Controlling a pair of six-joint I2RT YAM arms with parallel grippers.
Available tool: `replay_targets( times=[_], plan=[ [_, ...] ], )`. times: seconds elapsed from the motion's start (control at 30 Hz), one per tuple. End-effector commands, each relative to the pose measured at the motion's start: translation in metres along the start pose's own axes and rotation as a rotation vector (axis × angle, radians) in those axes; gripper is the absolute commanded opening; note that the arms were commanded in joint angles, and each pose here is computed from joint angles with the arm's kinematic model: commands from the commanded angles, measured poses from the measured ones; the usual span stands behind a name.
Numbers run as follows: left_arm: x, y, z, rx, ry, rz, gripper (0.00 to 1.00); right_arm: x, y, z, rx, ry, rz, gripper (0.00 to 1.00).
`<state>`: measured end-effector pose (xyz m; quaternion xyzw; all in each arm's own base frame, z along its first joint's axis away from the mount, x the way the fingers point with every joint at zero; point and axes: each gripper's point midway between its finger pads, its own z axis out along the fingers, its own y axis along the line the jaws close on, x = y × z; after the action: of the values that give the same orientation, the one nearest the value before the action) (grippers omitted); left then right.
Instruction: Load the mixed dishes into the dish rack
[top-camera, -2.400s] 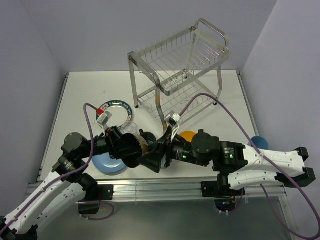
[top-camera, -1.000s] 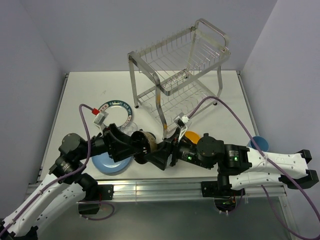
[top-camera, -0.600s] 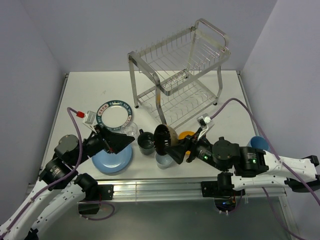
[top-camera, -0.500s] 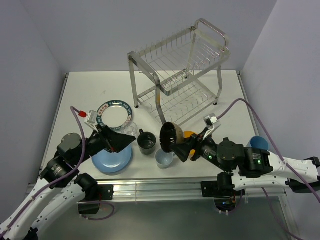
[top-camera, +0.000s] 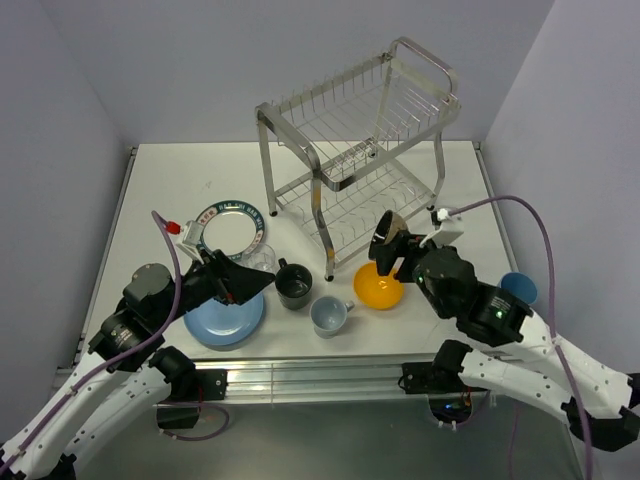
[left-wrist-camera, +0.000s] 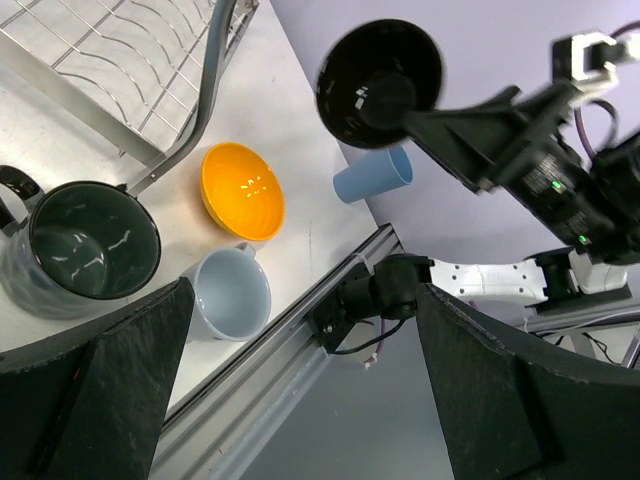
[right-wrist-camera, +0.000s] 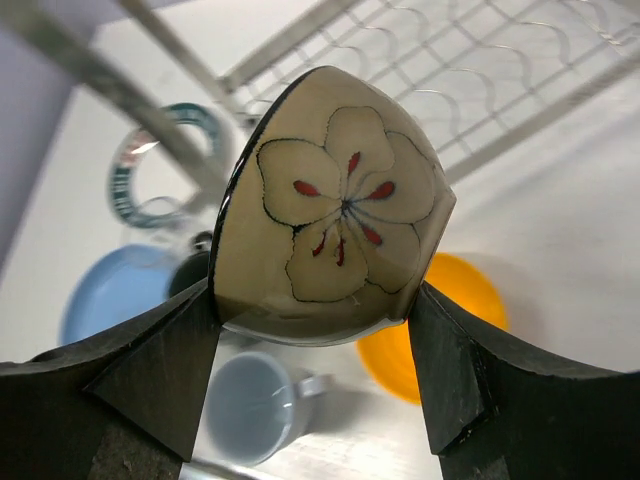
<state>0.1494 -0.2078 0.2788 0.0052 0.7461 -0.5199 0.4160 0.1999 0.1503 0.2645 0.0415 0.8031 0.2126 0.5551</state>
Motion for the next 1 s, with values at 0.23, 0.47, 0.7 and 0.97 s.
replay_targets(
  times=[0.23, 0.47, 0.7, 0.97],
  plan=[
    [0.0, -0.013, 0.0, 0.075, 0.002, 0.032, 0.98, -0.038, 0.012, 0.062, -0.092, -0.049, -0.017, 0.0],
    [0.005, -0.011, 0.003, 0.086, 0.017, 0.035, 0.98, -0.055, -0.013, 0.107, -0.002, -0.079, -0.104, 0.0],
    [0.007, -0.01, 0.009, 0.098, 0.032, 0.05, 0.98, -0.055, -0.03, 0.145, 0.083, -0.09, -0.212, 0.0],
    [0.009, -0.013, 0.012, 0.126, 0.046, 0.061, 0.97, -0.059, -0.051, 0.185, 0.187, -0.061, -0.369, 0.0]
  ],
)
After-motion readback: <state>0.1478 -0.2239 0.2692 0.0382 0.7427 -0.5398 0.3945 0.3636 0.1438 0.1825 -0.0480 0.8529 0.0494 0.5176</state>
